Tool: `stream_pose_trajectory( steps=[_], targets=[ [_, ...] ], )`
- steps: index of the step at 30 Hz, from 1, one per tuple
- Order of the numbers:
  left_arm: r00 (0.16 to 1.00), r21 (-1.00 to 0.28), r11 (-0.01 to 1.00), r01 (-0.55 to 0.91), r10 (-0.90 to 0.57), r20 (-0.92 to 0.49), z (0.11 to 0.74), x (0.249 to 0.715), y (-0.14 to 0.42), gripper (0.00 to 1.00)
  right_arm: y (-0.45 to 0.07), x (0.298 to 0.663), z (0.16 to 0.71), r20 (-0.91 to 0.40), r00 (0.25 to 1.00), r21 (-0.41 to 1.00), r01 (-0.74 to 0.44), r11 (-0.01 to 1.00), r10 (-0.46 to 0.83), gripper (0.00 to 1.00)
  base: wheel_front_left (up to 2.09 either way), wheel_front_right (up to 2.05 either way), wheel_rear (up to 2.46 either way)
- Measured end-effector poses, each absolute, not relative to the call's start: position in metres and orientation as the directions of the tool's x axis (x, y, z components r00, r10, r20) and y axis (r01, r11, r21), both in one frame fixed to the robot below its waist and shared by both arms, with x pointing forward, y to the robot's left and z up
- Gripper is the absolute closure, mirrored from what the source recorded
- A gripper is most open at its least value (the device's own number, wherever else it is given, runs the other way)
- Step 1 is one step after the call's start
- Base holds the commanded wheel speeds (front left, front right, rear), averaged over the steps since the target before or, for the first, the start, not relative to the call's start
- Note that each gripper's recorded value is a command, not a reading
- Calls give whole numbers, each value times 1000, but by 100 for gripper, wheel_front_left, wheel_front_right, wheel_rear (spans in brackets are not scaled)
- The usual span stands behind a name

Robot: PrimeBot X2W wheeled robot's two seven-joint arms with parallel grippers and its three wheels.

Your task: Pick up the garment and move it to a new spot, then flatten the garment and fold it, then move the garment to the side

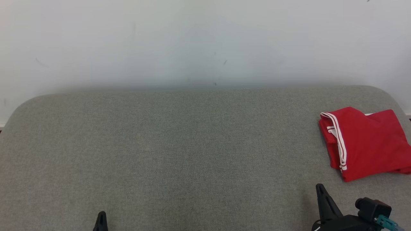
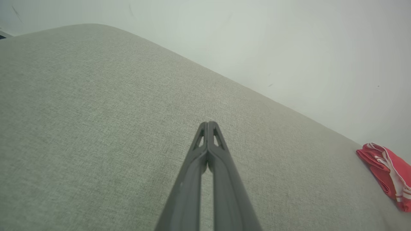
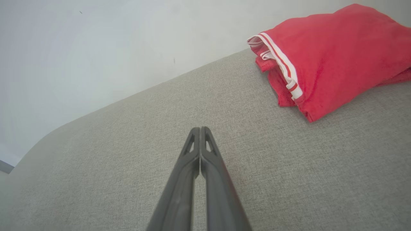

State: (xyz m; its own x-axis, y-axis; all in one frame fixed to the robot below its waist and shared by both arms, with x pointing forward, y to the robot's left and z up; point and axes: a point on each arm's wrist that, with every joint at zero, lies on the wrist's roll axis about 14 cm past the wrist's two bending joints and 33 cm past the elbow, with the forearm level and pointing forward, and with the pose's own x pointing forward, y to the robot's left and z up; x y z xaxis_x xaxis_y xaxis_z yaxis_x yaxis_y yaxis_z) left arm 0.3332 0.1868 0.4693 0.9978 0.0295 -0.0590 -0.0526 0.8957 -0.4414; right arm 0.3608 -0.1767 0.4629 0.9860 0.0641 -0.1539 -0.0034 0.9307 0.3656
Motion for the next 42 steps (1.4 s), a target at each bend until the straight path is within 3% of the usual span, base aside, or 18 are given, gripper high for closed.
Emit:
stream_pose_trajectory(
  steps=[20, 42],
  targets=[
    [996, -682, 727, -82, 39, -79, 473, 351, 188, 100, -190, 368, 471, -137, 990, 634, 70, 770, 23, 100, 0, 0, 0],
    [996, -851, 519, -83, 22, -84, 479, 368, 186, 100, -201, 374, 479, -114, 993, 829, 96, 551, -2, 100, 0, 0, 0]
  ],
)
